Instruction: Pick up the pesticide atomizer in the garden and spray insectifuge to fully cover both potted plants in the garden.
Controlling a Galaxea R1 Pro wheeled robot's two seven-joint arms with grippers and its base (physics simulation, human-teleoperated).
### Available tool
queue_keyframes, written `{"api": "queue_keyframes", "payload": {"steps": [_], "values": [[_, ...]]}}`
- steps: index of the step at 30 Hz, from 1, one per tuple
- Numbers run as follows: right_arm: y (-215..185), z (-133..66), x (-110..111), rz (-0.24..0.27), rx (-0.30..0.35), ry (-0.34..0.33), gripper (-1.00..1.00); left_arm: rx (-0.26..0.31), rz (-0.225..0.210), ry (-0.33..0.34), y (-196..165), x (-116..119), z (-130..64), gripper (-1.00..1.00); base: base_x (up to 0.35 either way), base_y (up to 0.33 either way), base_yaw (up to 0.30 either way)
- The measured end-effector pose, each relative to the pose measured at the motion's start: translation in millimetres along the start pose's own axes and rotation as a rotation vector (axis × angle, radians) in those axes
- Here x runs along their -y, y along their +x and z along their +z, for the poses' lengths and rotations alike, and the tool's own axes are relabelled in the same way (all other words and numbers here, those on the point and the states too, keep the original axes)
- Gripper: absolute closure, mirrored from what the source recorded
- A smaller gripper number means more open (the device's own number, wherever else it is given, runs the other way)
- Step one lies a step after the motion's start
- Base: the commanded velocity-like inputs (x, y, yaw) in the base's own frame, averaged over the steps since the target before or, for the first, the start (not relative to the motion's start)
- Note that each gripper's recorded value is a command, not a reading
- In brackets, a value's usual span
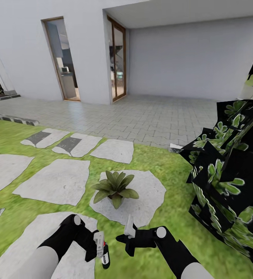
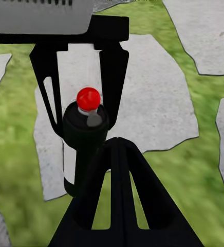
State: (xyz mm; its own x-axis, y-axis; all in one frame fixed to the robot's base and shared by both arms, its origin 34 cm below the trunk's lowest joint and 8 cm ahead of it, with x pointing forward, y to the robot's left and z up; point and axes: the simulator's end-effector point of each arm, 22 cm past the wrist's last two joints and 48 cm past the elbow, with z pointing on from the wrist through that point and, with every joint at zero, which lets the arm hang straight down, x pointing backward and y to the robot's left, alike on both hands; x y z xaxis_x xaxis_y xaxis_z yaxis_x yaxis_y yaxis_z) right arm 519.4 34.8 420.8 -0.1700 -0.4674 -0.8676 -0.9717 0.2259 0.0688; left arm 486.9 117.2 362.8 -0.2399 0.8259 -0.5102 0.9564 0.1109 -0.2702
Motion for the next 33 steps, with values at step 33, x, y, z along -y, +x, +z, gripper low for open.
{"api": "queue_keyframes", "payload": {"steps": [33], "values": [[0, 0.0, 0, -0.001, -0.001, 0.000, 1.00, 0.000, 0.074, -0.009, -35, 0, 7.1, 1.00, 0.000, 0.000, 0.000]]}}
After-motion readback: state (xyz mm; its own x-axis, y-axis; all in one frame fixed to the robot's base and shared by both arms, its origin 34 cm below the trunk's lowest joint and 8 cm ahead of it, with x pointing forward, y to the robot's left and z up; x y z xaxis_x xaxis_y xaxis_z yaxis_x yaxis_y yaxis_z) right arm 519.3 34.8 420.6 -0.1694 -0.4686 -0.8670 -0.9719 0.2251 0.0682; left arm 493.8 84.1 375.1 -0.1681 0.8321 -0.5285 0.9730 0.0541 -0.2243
